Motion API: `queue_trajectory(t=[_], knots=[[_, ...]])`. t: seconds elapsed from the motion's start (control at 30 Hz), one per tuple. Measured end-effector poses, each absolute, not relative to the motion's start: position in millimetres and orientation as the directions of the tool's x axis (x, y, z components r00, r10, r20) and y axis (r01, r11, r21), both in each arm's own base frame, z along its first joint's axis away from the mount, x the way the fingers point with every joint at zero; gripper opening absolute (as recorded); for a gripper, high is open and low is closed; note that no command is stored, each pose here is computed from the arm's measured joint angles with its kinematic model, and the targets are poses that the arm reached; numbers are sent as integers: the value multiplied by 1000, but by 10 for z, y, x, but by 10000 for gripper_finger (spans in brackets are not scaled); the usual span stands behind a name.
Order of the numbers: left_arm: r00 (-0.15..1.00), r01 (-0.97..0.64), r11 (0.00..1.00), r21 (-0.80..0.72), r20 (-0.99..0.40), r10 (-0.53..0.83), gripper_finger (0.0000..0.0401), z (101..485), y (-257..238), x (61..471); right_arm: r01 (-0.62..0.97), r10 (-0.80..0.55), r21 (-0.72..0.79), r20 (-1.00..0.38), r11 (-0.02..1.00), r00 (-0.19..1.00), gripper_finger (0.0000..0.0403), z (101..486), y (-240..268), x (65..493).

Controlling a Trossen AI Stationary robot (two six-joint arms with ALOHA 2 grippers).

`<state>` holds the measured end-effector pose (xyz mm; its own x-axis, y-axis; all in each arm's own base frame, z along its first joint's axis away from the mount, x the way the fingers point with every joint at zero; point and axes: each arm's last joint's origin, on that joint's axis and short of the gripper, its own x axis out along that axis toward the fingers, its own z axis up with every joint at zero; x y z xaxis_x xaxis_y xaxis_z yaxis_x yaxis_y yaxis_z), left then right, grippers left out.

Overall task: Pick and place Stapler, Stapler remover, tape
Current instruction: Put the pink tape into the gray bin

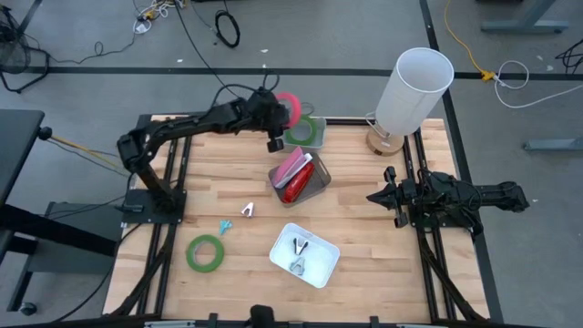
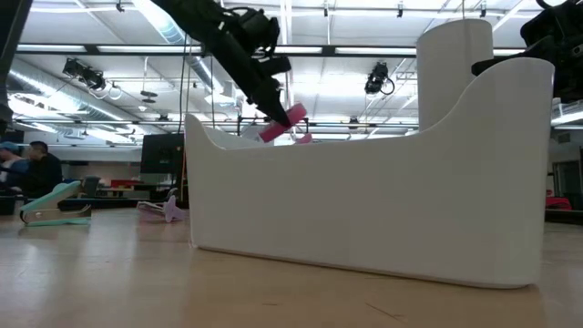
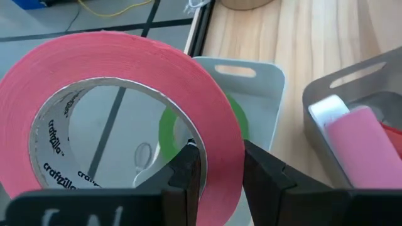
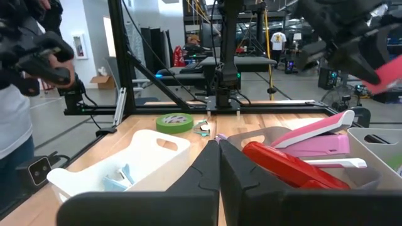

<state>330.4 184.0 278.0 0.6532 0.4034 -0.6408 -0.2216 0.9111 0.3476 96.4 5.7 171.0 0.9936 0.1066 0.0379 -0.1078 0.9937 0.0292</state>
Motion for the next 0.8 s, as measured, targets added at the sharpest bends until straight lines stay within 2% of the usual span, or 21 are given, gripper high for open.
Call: queue_trajectory(t=[0.23,0.5,0.63,0.8], knots=[[700,-208,924,321,-611,370,101,2648,1949,3413,-108,107,29,38,994,994,2,1710,57,964],[705,-206,925,319,-607,366,105,2604,1966,3446,-108,107,29,38,994,994,2,1710,57,964],[705,-207,925,319,-606,367,127,2605,1967,3447,-108,107,29,38,994,994,2,1710,57,964],[705,-217,925,312,-606,370,177,2605,1968,3447,-108,107,29,38,994,994,2,1710,58,964]])
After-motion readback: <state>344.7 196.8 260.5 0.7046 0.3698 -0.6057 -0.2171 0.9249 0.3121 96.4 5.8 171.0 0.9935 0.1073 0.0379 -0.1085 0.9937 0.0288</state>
